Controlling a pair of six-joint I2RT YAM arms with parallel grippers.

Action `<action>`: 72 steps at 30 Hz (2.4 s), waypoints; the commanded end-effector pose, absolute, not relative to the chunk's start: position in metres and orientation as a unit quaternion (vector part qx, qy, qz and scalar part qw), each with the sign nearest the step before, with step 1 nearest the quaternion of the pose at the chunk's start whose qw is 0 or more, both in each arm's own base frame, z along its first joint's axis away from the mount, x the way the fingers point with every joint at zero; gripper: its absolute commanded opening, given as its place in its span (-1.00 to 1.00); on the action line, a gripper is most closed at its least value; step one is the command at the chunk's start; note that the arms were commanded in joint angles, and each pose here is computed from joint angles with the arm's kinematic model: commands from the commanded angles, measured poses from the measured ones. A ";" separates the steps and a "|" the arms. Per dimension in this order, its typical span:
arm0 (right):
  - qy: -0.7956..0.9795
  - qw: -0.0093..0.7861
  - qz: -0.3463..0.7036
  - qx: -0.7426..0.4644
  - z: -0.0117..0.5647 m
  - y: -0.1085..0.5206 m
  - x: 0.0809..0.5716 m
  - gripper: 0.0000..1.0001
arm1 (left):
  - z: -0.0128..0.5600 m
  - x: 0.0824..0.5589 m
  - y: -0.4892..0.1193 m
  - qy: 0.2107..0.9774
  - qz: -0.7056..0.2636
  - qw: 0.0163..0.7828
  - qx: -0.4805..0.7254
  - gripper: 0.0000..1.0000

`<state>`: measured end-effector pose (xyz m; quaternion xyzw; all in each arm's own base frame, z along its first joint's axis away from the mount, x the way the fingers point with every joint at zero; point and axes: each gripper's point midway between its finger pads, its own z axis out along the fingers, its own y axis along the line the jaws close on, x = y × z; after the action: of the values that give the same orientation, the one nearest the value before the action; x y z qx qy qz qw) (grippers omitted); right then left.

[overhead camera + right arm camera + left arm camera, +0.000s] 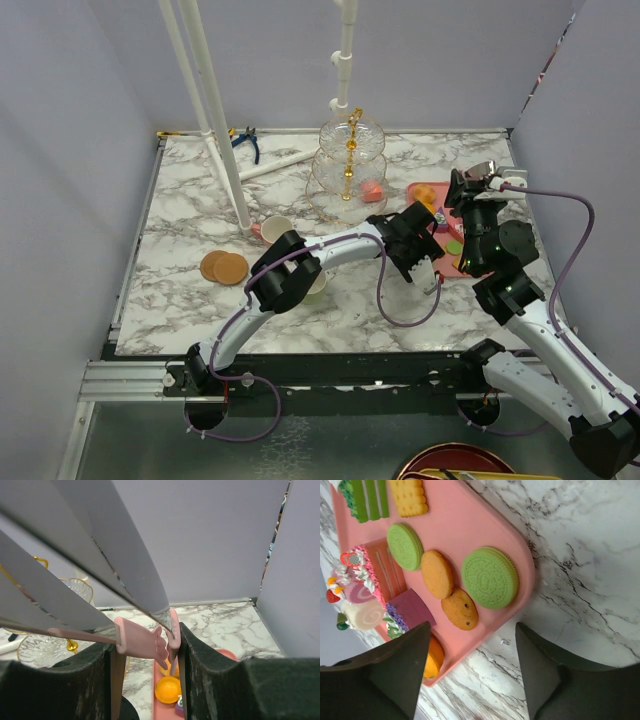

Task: Serve the afternoon tea
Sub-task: Move the tray at the center of the board.

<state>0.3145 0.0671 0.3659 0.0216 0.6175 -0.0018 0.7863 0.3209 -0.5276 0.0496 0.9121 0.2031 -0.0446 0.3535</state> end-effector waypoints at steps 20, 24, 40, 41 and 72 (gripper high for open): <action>0.601 0.797 -0.016 0.063 0.377 0.050 0.309 -0.15 | -0.001 0.301 -0.490 0.171 -0.057 0.224 0.958 -0.07; 0.602 0.796 -0.019 0.065 0.376 0.049 0.310 -0.15 | -0.005 0.299 -0.478 0.159 -0.049 0.203 0.965 -0.14; 0.615 0.785 -0.013 0.069 0.365 0.053 0.317 -0.15 | -0.007 0.312 -0.416 0.246 -0.024 0.140 0.959 -0.72; 0.617 0.784 -0.015 0.069 0.363 0.053 0.318 -0.15 | -0.008 0.311 -0.408 0.250 -0.024 0.133 0.959 -0.73; 0.682 0.725 -0.044 0.086 0.276 0.060 0.377 0.04 | 0.032 0.264 -0.333 0.345 -0.064 0.147 0.925 0.34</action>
<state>0.3695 0.0652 0.2656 0.0512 0.7010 -0.0566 0.7090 0.2847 -0.3301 0.0279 0.9560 0.2497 0.0088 0.1535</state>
